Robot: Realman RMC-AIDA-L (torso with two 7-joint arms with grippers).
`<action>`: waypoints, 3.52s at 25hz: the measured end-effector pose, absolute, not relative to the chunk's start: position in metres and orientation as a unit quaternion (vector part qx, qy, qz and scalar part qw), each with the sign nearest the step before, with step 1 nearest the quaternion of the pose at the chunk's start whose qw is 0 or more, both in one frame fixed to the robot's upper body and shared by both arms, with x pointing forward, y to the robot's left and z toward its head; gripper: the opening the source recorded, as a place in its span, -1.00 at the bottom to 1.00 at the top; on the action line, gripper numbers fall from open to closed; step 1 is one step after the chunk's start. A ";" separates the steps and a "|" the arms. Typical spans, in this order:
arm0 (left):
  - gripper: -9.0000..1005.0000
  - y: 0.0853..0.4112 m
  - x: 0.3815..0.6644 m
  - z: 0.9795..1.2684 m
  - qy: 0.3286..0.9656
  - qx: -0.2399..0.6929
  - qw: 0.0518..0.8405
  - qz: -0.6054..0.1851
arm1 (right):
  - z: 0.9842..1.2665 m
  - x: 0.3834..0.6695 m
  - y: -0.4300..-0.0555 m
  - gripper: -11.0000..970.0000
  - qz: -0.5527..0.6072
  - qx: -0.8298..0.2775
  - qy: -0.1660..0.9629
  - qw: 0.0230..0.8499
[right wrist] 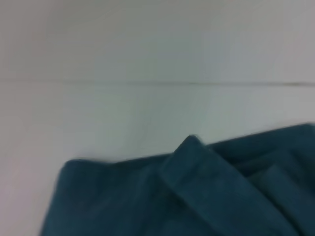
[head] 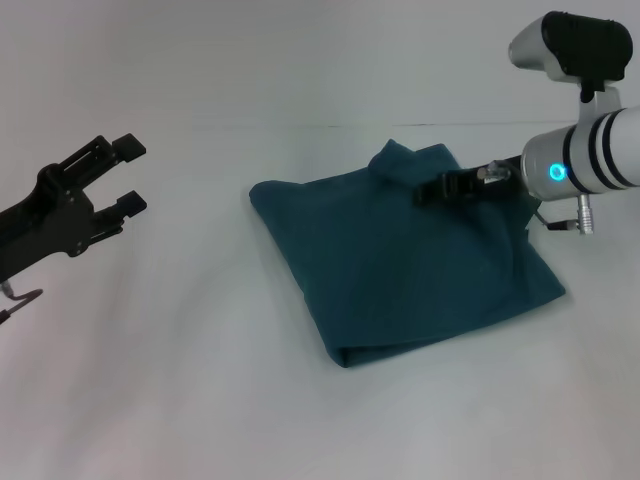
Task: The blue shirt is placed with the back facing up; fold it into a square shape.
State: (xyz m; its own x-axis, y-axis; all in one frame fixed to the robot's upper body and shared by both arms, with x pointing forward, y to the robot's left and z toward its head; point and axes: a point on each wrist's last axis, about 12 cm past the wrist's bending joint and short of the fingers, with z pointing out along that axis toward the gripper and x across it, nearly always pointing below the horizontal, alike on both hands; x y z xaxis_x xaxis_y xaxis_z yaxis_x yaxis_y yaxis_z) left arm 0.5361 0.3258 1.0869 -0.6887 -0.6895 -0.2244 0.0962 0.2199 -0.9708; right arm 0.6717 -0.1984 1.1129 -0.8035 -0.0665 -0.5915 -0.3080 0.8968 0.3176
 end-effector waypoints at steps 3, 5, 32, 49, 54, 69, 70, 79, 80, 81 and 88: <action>0.73 0.325 0.536 1.087 0.706 -0.210 0.334 -0.588 | 1.115 0.679 -0.208 0.12 0.175 -0.069 0.925 0.330; 0.73 0.325 0.536 1.087 0.706 -0.210 0.334 -0.589 | 1.121 0.684 -0.222 0.12 0.162 -0.042 0.921 0.353; 0.69 0.271 0.527 1.071 0.814 -0.134 0.120 -0.552 | 1.200 0.639 -0.326 0.22 0.352 -0.024 0.903 0.244; 0.67 0.199 0.548 1.040 0.839 -0.135 0.083 -0.521 | 1.195 0.635 -0.329 0.23 0.356 -0.022 0.903 0.240; 0.66 0.190 0.550 1.035 0.840 -0.139 0.080 -0.518 | 1.195 0.635 -0.331 0.24 0.359 -0.016 0.901 0.242; 0.64 0.186 0.546 1.027 0.830 -0.160 0.092 -0.527 | 1.195 0.633 -0.338 0.26 0.367 -0.003 0.895 0.252; 0.57 0.186 0.546 1.027 0.829 -0.160 0.092 -0.527 | 1.195 0.633 -0.338 0.26 0.368 -0.002 0.895 0.253; -0.12 0.187 0.543 1.025 0.830 -0.157 0.092 -0.528 | 1.195 0.633 -0.339 0.27 0.368 -0.001 0.894 0.254; -0.21 0.188 0.543 1.025 0.830 -0.157 0.092 -0.528 | 1.195 0.633 -0.339 0.27 0.368 -0.001 0.894 0.255; -0.25 0.188 0.543 1.025 0.830 -0.158 0.092 -0.528 | 1.195 0.633 -0.339 0.27 0.368 -0.001 0.894 0.255; -0.58 0.191 0.539 1.022 0.831 -0.152 0.097 -0.527 | 1.196 0.634 -0.337 0.28 0.369 -0.002 0.894 0.256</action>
State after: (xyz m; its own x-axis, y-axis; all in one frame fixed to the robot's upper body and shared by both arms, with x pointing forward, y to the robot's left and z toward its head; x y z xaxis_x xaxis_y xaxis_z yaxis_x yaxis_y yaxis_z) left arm 0.5393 0.1907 1.0224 -0.9349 -0.3549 0.0000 -0.1511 0.3982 -0.9048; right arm 0.6342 -0.3373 1.1959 -0.8692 0.1842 -0.4588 -0.1931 0.7278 0.6580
